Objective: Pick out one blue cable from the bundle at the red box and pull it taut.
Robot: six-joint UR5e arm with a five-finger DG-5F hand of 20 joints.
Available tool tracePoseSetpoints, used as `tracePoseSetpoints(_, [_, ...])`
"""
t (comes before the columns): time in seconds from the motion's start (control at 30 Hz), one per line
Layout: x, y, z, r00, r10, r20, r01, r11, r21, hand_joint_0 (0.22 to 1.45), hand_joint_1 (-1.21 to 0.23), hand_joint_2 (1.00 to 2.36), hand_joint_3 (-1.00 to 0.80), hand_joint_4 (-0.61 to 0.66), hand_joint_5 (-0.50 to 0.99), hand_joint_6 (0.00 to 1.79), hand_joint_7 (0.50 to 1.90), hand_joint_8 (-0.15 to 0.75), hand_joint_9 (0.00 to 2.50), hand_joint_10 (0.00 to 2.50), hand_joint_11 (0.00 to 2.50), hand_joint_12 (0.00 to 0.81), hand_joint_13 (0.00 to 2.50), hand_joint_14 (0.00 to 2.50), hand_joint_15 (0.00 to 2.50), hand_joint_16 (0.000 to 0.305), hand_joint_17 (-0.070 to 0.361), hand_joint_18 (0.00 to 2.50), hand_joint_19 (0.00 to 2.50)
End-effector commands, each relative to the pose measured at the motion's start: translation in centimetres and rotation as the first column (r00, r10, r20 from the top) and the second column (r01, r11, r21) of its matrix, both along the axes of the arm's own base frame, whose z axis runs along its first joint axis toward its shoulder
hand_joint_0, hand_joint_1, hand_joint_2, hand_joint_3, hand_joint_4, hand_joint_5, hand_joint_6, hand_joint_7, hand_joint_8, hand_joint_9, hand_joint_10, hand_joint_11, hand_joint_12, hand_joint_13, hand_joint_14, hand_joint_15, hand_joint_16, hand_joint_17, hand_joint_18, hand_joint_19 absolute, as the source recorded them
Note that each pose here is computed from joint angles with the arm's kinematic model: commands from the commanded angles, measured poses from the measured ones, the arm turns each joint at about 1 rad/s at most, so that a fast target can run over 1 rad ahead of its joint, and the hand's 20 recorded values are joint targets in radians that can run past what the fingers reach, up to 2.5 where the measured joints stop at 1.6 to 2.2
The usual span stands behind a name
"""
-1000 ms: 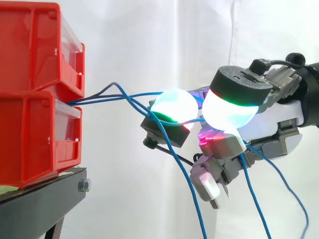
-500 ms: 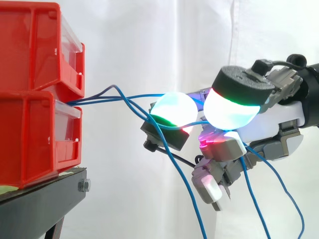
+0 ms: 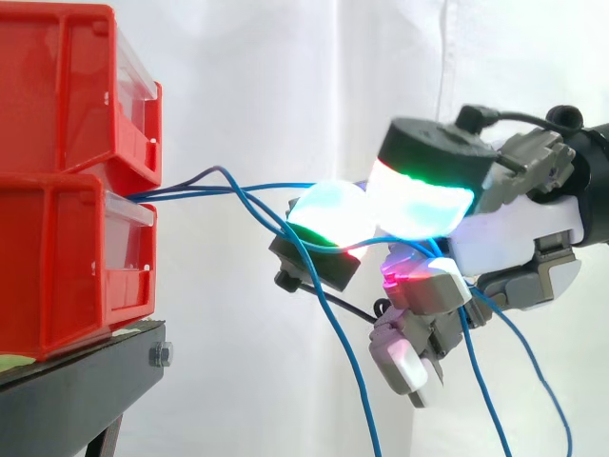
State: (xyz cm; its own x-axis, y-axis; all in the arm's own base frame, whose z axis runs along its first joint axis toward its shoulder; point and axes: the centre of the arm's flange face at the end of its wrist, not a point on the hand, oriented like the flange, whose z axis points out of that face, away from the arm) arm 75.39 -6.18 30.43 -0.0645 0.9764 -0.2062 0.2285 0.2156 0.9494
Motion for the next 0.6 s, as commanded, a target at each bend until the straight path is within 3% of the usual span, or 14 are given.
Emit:
tracePoseSetpoints(0.0, [-0.03,-0.02,-0.02,1.0000,-0.002,-0.002,0.002,1.0000,-0.001,0.75,-0.94,1.00,-0.50,-0.29,-0.15,0.92,1.00,0.163,1.16,0.03,0.79,0.293,0.86,0.02,0.61,0.045,0.102,0.69,0.62])
tracePoseSetpoints(0.23, [-0.03,0.02,-0.02,1.0000,0.003,-0.002,-0.003,1.0000,0.000,0.78,-0.96,1.00,-0.50,-0.25,-0.19,0.93,0.90,0.141,0.99,0.03,0.73,0.281,0.76,0.02,0.54,0.044,0.099,0.65,0.56])
tracePoseSetpoints(0.57, [-0.02,-0.01,0.33,1.0000,-0.001,-0.001,0.001,1.0000,0.003,0.54,-0.97,1.00,-0.50,-0.18,-0.18,0.87,0.77,0.149,0.98,0.02,0.70,0.294,0.72,0.02,0.51,0.046,0.104,0.61,0.57])
